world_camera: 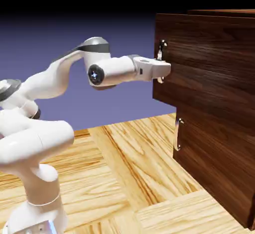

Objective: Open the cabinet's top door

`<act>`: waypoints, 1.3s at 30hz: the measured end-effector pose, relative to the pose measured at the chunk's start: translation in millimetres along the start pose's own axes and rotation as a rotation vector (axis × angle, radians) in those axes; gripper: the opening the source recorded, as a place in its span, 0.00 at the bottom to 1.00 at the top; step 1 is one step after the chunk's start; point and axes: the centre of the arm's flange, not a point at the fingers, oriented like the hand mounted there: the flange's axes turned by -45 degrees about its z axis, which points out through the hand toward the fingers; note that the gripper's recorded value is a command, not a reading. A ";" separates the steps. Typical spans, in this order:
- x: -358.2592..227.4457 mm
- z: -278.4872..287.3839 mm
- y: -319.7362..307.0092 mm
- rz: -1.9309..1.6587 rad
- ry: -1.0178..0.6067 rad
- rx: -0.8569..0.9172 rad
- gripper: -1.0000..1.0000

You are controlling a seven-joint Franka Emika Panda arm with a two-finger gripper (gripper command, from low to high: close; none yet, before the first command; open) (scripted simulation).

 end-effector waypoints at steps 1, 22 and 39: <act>0.0 -9.5 3.5 0.000 0.000 0.023 0.00; 0.1 -161.3 100.2 0.000 0.000 0.435 0.00; 0.1 -239.8 203.8 0.000 0.000 0.732 0.00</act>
